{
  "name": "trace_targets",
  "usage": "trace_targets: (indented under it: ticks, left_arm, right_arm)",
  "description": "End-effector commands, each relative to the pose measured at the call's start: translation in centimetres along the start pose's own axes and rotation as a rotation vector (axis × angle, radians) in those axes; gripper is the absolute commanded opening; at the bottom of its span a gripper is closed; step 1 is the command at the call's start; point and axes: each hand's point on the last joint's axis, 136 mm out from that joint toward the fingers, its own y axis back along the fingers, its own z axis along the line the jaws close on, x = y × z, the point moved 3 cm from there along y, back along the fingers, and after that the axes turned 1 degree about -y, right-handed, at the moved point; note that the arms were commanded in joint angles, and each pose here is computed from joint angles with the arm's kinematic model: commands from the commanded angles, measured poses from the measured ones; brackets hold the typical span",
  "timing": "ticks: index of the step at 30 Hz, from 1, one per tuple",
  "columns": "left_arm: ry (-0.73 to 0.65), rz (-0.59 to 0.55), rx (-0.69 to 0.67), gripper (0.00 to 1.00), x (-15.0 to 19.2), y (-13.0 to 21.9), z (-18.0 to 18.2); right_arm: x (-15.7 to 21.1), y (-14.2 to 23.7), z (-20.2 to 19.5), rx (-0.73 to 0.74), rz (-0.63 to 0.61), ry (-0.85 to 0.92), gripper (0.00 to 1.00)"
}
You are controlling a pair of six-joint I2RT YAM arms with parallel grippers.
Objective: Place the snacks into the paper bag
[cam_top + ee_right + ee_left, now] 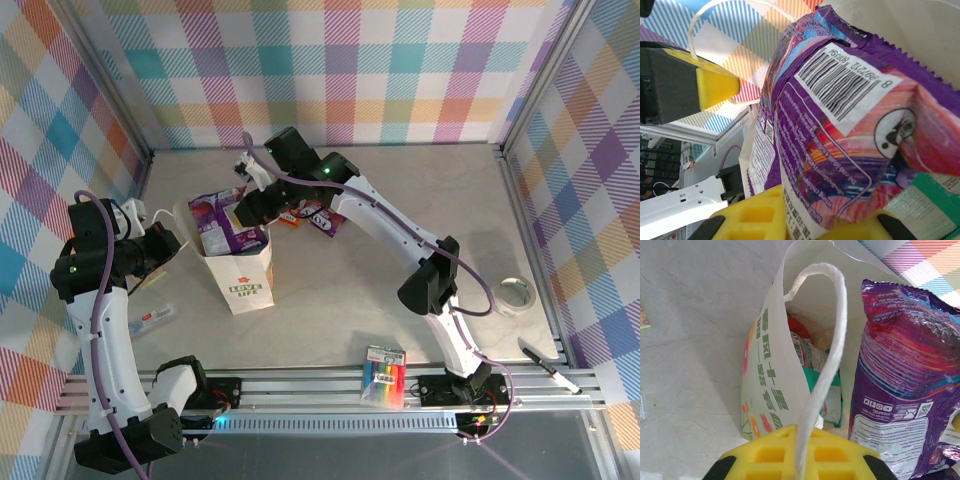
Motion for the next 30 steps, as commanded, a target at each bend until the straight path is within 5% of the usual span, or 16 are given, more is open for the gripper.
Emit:
trace_targets:
  ticks: [1, 9, 12, 14, 30]
  left_arm:
    - [0.007, -0.019, 0.026, 0.07, -0.3, 0.4, -0.4]
    - [0.008, -0.016, 0.024, 0.07, -0.1, 0.2, -0.2]
    - [0.005, -0.017, 0.022, 0.07, -0.1, 0.2, -0.2]
    - [0.005, -0.016, 0.019, 0.07, 0.0, 0.2, -0.1]
    - [-0.004, -0.017, 0.013, 0.07, 0.1, 0.5, -0.1]
  right_arm:
    - [-0.9, 0.2, 1.5, -0.029, -0.028, 0.062, 0.16]
    - [-0.8, -0.1, 1.4, -0.027, -0.021, 0.055, 0.28]
    - [-0.6, -0.2, 1.2, -0.002, -0.013, 0.053, 0.51]
    - [-0.5, 0.1, 0.9, 0.039, -0.009, 0.064, 0.57]
    - [-1.0, 5.1, 2.1, 0.219, -0.076, 0.141, 0.56]
